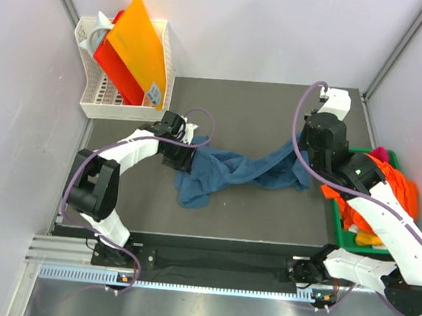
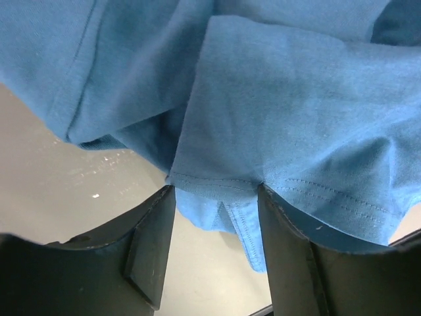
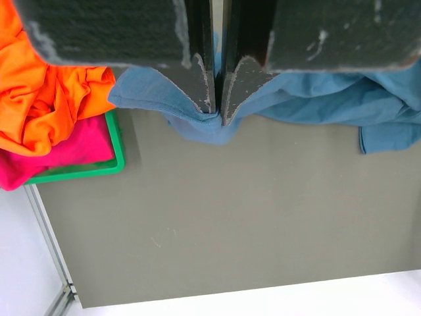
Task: Fold and stack the t-shirts
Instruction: Flatten out the tshirt
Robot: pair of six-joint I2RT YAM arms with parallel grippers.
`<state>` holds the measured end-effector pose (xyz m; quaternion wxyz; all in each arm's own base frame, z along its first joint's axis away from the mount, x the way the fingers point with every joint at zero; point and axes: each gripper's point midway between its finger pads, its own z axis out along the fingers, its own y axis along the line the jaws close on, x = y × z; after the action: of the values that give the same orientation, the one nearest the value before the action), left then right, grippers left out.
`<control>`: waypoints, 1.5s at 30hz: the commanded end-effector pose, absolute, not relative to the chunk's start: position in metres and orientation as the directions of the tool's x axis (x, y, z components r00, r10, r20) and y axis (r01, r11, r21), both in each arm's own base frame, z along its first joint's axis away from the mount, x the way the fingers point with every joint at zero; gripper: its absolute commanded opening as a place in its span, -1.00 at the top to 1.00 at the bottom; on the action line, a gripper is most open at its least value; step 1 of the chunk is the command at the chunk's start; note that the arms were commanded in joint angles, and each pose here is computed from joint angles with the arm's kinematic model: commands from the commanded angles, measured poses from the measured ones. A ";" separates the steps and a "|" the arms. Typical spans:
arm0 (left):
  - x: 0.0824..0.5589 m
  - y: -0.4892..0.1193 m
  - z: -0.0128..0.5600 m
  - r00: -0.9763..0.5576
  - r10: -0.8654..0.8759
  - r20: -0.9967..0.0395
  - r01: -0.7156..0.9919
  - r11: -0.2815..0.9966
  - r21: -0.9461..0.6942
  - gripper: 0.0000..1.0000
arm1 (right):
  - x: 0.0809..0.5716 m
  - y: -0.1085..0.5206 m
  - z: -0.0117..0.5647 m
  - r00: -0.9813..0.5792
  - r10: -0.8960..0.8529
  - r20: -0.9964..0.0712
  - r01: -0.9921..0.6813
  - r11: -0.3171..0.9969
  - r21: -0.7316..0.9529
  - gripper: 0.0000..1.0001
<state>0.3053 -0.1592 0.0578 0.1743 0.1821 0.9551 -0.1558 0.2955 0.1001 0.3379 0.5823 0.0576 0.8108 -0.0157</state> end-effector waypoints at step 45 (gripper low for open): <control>0.327 -0.153 0.125 -0.755 0.313 -0.577 0.483 0.860 -0.165 1.00 | 0.309 0.103 0.347 -0.265 0.085 -0.961 0.100 0.993 0.060 1.00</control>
<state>0.3486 -0.1288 0.1583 0.3279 0.1635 0.9192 -0.1445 0.3011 0.1019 0.3340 0.5853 0.0487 0.8092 -0.0161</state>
